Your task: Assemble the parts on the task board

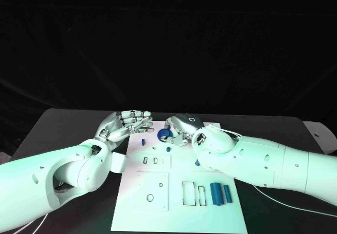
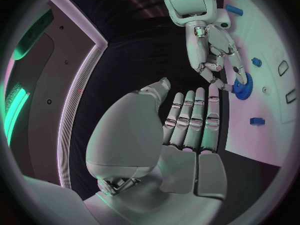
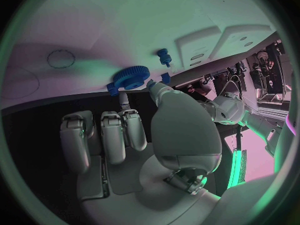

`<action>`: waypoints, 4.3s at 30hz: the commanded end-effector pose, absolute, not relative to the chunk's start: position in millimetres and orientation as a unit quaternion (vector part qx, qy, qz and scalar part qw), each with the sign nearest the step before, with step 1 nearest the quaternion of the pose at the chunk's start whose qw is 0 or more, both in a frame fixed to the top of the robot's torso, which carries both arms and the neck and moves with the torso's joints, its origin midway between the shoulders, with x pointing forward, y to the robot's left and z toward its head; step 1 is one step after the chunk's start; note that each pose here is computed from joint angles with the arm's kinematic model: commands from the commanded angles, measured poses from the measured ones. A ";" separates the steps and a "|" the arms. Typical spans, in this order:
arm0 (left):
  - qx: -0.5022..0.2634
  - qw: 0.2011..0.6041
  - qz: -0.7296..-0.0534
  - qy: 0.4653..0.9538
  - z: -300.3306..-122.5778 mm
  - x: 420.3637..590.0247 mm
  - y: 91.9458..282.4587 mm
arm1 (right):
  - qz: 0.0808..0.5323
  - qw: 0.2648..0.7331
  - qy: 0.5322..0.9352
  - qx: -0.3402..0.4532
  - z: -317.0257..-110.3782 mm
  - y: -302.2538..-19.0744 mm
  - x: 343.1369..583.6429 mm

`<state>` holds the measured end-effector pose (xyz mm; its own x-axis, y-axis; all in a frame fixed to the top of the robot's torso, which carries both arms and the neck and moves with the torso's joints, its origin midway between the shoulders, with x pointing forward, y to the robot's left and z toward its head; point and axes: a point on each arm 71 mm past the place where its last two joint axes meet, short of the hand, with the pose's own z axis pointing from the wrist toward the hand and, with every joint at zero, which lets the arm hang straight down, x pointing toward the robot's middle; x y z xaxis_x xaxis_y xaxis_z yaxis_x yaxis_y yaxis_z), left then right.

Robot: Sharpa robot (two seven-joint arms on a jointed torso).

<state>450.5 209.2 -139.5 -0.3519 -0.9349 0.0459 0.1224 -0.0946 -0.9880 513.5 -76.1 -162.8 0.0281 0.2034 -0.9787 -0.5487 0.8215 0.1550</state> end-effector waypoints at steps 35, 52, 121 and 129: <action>-0.383 0.425 -0.633 0.520 -138.9 454.5 218.7 | 0.348 0.662 0.664 -0.011 -138.0 -247.1 488.8; -0.383 0.425 -0.633 0.521 -140.4 457.7 217.5 | 0.311 0.658 0.686 0.013 -153.8 -287.2 501.1; -0.385 0.424 -0.631 0.523 -140.8 457.7 218.0 | 0.294 0.642 0.708 0.023 -181.5 -266.6 514.0; -0.385 0.424 -0.631 0.523 -140.7 457.5 218.6 | 0.297 0.662 0.687 0.031 -177.5 -266.4 514.6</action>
<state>458.3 220.8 -142.3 -0.3245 -0.9453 0.0347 0.1268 -0.0798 -0.9887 514.7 -266.4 -179.7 -0.1570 0.4233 -0.8923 -0.3446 0.8232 0.4512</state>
